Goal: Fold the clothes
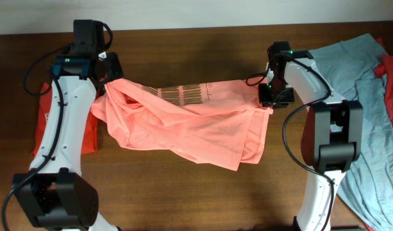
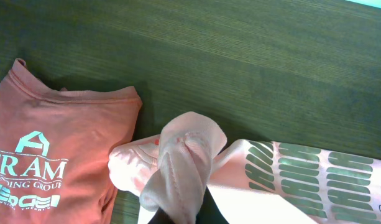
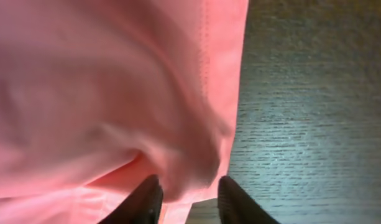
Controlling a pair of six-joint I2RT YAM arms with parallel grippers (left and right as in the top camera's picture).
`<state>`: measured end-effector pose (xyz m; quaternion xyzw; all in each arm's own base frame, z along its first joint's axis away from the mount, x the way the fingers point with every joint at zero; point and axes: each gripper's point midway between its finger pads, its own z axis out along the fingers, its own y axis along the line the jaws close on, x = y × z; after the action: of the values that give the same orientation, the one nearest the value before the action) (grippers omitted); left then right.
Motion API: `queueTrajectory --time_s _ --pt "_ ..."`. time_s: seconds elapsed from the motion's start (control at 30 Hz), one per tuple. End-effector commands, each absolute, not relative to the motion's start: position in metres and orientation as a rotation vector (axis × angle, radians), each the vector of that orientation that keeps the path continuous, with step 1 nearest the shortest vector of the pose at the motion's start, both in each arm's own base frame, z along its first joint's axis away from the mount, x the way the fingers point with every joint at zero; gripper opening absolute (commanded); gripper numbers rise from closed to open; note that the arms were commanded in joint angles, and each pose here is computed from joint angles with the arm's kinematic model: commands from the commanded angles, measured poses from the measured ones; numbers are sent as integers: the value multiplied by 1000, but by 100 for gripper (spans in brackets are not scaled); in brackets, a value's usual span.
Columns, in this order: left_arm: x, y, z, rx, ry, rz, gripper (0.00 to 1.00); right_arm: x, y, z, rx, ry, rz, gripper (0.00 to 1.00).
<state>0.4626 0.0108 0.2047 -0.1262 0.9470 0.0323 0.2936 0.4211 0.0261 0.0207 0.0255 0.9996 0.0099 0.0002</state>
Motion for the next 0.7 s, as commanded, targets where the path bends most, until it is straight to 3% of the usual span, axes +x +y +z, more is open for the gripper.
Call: queueTrajectory --time_s 0.0,0.07,0.17,0.47,0.53,0.57,0.67 --pt "463 11 212 -316 2509 96 1 421 28 11 86 3146 34 37" --pt "463 11 212 -316 2509 96 0 418 28 6 87 3152 34 36" --pt "463 11 212 -316 2509 96 0 417 28 3 87 3155 33 26" --pt "463 10 212 -315 2509 96 1 416 28 -1 87 3152 33 27" --pt "463 10 212 -315 2509 96 1 414 28 -4 87 3158 32 19" --pt "463 11 212 -316 2509 96 1 412 28 -6 88 3163 32 4" --pt "463 11 212 -316 2509 96 1 413 28 -2 87 3159 32 4"
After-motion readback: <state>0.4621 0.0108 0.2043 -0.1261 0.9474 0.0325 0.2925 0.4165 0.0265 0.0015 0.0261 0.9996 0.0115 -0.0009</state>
